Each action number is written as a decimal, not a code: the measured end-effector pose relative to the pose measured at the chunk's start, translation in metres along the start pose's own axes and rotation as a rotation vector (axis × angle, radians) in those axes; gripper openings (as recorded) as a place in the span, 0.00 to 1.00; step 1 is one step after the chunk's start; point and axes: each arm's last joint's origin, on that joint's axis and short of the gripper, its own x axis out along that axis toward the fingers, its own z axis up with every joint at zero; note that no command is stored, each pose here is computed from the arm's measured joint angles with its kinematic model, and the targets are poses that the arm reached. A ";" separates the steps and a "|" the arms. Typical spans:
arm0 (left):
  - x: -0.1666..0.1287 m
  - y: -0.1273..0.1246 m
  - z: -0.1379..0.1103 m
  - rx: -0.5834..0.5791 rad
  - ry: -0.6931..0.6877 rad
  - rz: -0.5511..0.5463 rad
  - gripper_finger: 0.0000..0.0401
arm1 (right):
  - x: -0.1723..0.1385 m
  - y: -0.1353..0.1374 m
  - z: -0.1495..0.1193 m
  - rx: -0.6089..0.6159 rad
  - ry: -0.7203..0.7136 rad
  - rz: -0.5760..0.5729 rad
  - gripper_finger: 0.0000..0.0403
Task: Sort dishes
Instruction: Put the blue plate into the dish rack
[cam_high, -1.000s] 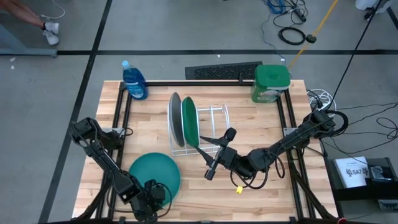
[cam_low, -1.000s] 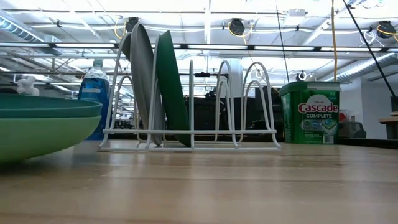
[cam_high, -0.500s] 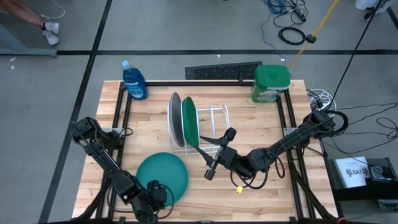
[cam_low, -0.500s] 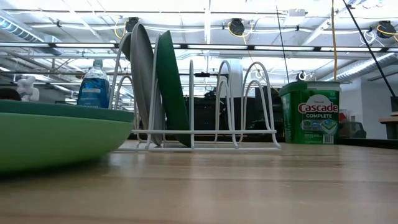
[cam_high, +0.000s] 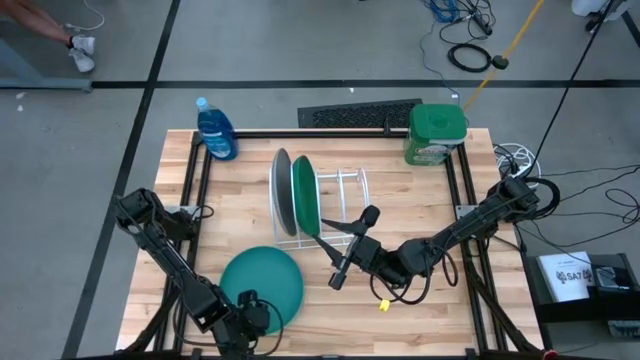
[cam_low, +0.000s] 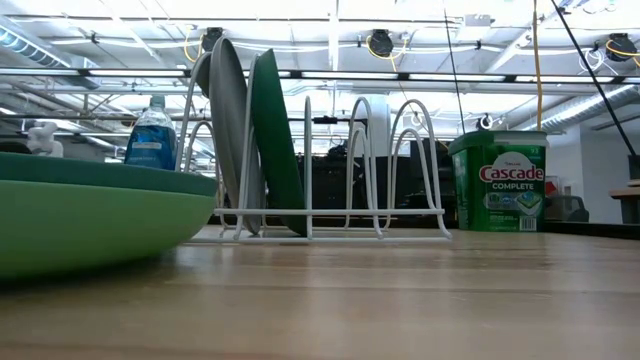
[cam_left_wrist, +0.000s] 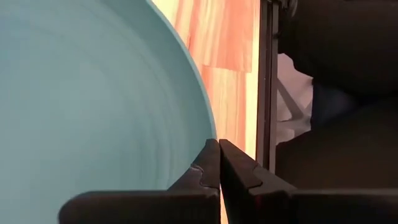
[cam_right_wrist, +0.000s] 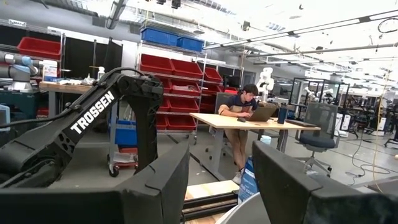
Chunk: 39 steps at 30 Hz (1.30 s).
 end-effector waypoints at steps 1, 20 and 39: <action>-0.001 -0.001 0.001 0.007 -0.001 0.001 0.00 | 0.000 0.000 0.000 0.000 0.000 0.000 0.42; 0.003 0.004 -0.005 0.010 0.088 0.068 0.22 | 0.000 0.000 -0.001 -0.010 0.004 0.002 0.42; -0.008 -0.001 0.000 0.025 0.069 -0.005 0.23 | 0.000 0.000 -0.001 -0.005 0.005 0.002 0.42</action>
